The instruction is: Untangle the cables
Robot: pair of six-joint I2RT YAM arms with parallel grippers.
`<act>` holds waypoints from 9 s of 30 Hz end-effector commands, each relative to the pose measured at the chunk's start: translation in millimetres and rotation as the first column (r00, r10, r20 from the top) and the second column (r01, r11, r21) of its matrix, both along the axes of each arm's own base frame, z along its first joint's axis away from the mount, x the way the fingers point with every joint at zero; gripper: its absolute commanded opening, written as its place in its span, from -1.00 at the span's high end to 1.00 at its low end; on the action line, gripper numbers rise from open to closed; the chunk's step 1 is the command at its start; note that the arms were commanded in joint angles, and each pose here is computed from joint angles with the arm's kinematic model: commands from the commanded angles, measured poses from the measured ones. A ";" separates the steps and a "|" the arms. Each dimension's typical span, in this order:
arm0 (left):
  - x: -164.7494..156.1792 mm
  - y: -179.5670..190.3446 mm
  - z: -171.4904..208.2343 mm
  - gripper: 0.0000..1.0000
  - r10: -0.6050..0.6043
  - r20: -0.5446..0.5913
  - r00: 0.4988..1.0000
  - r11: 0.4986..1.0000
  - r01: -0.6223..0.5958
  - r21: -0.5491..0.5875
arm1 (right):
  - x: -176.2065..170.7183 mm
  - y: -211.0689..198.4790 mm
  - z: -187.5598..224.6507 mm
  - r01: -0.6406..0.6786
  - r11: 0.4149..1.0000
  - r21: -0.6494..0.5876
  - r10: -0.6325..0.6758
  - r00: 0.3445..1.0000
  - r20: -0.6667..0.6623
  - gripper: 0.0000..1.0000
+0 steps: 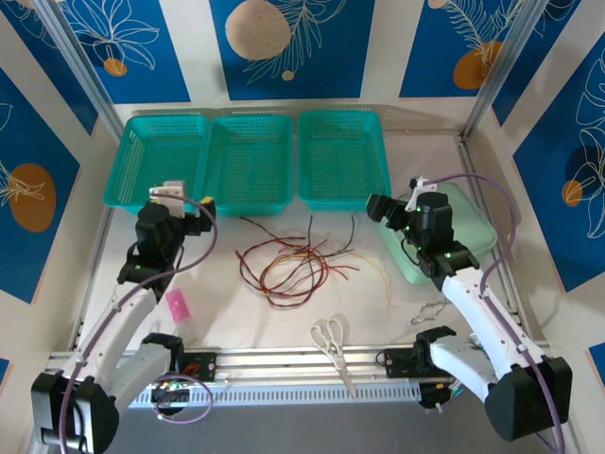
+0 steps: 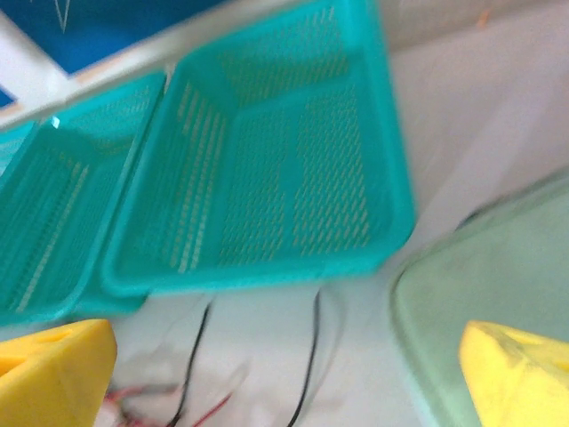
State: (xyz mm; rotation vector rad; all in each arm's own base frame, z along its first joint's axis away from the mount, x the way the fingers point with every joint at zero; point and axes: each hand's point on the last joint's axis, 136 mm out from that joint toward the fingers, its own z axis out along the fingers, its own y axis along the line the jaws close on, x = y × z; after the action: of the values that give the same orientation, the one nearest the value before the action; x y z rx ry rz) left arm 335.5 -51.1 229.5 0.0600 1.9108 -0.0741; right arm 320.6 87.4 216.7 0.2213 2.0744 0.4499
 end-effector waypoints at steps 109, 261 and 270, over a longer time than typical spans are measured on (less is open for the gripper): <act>-54.1 -283.2 140.8 1.00 -0.658 -0.050 0.752 0.749 0.646 -0.146 | 21.6 122.1 193.4 -0.542 0.603 0.586 0.442 0.838 0.321 0.34; 57.1 183.2 145.8 1.00 0.583 -0.156 0.797 0.768 -0.604 -0.214 | -12.3 -151.5 392.7 0.259 0.923 0.286 -0.382 0.716 0.584 1.00; 65.2 222.6 108.3 1.00 0.661 -0.229 0.714 0.678 -0.700 -0.224 | -1.1 -183.0 387.4 0.357 0.887 0.292 -0.462 0.691 0.557 1.00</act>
State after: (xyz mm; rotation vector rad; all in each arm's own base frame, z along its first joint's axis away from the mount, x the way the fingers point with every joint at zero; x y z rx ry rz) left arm 398.5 153.3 347.3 -0.8144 1.9407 0.1534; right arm 330.2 -83.4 587.9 0.5296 1.3485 0.3934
